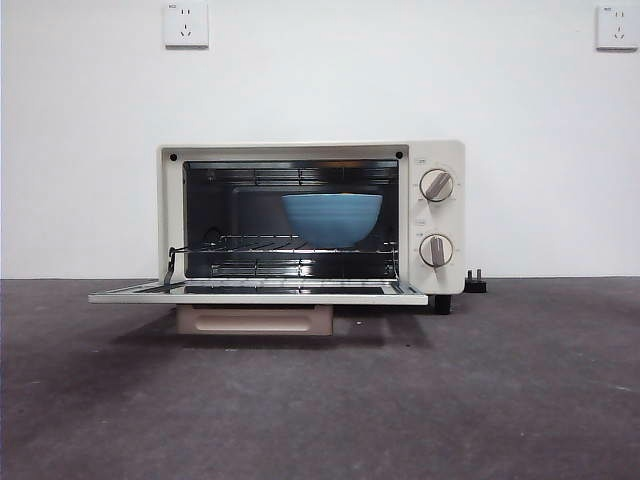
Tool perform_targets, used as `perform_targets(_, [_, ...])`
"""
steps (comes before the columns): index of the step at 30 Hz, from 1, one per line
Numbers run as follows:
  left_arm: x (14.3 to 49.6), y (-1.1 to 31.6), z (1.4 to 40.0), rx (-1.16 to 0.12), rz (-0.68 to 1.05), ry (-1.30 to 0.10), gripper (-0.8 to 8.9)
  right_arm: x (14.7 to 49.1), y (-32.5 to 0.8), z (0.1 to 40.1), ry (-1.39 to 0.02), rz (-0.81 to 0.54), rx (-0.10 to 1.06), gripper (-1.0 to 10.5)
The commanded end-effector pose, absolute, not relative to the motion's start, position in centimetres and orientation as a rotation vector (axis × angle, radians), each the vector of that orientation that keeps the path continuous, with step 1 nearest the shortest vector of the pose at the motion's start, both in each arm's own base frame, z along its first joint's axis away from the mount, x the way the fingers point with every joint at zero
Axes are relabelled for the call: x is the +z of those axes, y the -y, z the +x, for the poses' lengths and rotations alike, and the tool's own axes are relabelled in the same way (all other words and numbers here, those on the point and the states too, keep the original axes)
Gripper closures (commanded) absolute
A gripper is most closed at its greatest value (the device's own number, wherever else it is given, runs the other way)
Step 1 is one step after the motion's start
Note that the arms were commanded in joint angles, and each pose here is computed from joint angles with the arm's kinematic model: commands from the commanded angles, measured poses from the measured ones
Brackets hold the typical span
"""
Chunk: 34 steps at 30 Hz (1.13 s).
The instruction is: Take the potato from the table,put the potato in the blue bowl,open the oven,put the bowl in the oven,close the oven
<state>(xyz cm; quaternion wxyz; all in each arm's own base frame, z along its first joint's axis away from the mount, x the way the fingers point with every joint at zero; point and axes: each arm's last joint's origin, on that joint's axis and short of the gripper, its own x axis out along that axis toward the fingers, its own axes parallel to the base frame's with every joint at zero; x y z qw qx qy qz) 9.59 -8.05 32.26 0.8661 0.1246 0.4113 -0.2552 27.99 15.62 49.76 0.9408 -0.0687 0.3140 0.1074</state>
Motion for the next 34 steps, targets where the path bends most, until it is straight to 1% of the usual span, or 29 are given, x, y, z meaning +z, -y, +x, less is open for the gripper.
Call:
perform_targets(1, [32.1,8.4,11.0,-0.515,0.282,-0.843,8.22,51.0,-14.3,25.5,-0.612,-0.229,0.252,9.5])
perform_targets(4, [31.7,8.5,12.9,-0.505,0.256,-0.866,8.22,51.7,-12.9,23.0,-0.595,-0.277,0.269,9.5])
perform_targets(7, [31.0,8.2,15.0,-0.539,0.191,-0.904,8.22,51.1,-11.3,20.6,-0.616,-0.337,0.267,9.5])
perform_targets(12, [29.4,6.8,19.0,-0.624,-0.011,-0.978,8.22,48.3,-9.0,16.7,-0.682,-0.43,0.29,9.5])
perform_targets(15, [27.9,6.0,21.2,-0.66,-0.129,-1.029,8.22,46.9,-7.7,14.6,-0.634,-0.447,0.304,9.5])
perform_targets(18, [25.8,5.4,23.0,-0.673,-0.214,-1.096,8.22,45.7,-6.5,12.8,-0.549,-0.422,0.292,9.5])
perform_targets(20, [24.0,5.0,23.9,-0.663,-0.254,-1.148,8.22,44.8,-5.8,11.7,-0.52,-0.401,0.295,9.5])
perform_targets(23, [21.0,4.5,24.7,-0.648,-0.33,-1.215,8.22,43.1,-4.8,10.2,-0.522,-0.372,0.28,9.5])
perform_targets(26, [18.1,3.8,24.8,-0.659,-0.438,-1.261,8.22,41.6,-4.0,8.9,-0.541,-0.358,0.261,9.5])
perform_targets(28, [16.6,3.4,24.8,-0.637,-0.504,-1.273,8.22,40.9,-3.5,8.1,-0.549,-0.337,0.253,9.5])
perform_targets(30, [15.3,2.7,24.8,-0.576,-0.574,-1.274,8.22,40.4,-3.2,7.4,-0.554,-0.305,0.25,9.5])
perform_targets(34, [14.7,1.7,25.1,-0.505,-0.651,-1.226,8.22,40.5,-2.4,5.9,-0.526,-0.241,0.249,9.5])
